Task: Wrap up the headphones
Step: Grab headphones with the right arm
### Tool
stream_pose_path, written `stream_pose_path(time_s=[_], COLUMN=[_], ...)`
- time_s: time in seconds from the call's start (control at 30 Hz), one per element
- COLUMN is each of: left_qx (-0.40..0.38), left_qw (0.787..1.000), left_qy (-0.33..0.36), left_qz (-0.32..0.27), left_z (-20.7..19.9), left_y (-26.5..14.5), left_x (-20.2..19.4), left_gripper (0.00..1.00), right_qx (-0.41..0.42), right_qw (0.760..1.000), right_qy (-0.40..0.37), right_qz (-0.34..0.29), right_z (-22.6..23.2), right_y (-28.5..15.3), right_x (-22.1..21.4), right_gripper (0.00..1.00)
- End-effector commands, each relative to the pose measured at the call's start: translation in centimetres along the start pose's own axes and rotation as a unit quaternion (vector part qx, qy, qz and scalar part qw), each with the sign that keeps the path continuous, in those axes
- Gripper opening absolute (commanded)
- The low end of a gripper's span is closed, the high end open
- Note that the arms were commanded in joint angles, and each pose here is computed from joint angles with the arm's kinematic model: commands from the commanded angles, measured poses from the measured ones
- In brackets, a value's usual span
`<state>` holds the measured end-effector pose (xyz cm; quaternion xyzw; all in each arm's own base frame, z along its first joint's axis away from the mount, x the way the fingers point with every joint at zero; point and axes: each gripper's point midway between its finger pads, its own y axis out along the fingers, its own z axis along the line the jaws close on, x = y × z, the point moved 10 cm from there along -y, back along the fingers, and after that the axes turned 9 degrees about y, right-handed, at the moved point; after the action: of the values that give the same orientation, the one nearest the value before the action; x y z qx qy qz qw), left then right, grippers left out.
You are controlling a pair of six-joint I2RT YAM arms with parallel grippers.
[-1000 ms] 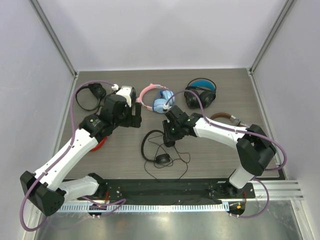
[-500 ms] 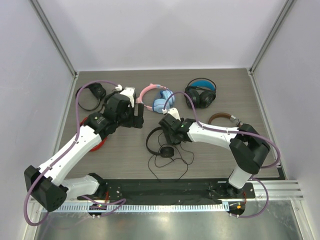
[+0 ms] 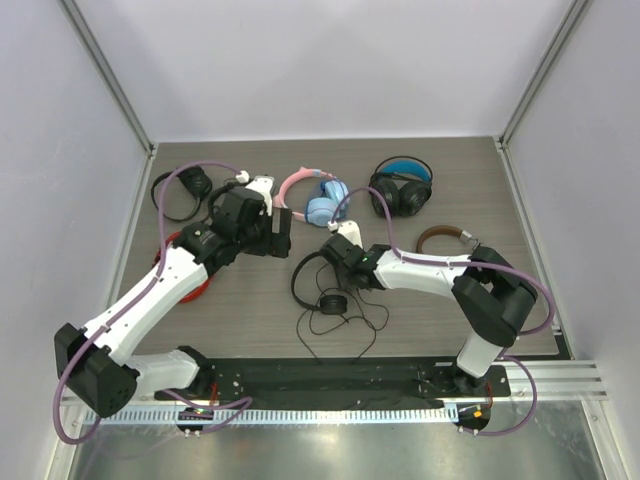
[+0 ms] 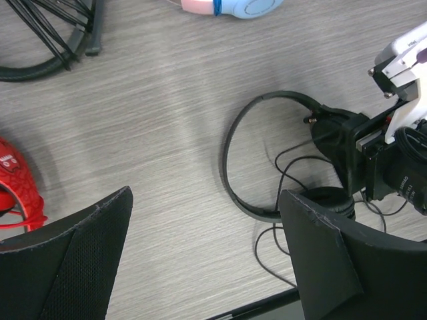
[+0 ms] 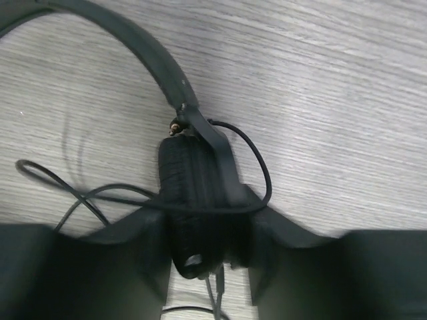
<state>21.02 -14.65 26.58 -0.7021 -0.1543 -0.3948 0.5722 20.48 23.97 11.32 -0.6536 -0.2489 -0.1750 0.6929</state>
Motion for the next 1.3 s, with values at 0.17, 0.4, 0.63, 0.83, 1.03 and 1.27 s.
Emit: stream_pose_path(time_s=[0.17, 0.4, 0.63, 0.83, 1.03, 1.27], left_qx=[-0.021, -0.009, -0.03, -0.054, -0.08, -0.092], left_qw=[0.996, 0.987, 0.984, 0.988, 0.989, 0.992], left_qy=[-0.041, -0.041, -0.052, -0.042, -0.038, -0.048], left_qz=[0.071, 0.154, 0.168, 0.135, 0.116, 0.077], left_z=[-1.2, -1.3, -2.0, -2.2, -2.5, -3.1], left_y=[3.3, 7.6, 10.4, 9.5, 9.3, 11.9], left_x=[-0.7, -4.2, -4.6, -3.4, -2.9, -2.6], left_gripper=[0.82, 0.8, 0.78, 0.78, 0.78, 0.77], right_qx=[0.021, 0.042, 0.069, 0.11, 0.157, 0.177], right_qw=[0.998, 0.995, 0.992, 0.984, 0.976, 0.974], right_qy=[0.05, 0.048, 0.031, 0.021, 0.017, 0.02], right_qz=[-0.035, -0.079, -0.101, -0.14, -0.148, -0.138], right_z=[0.9, -0.1, -0.6, -0.7, -0.3, -0.1], right_y=[0.0, -2.5, -4.0, -6.8, -8.7, -8.9], right_x=[1.1, 1.9, 2.1, 3.4, 4.3, 4.0], right_gripper=[0.01, 0.01, 0.01, 0.01, 0.01, 0.01])
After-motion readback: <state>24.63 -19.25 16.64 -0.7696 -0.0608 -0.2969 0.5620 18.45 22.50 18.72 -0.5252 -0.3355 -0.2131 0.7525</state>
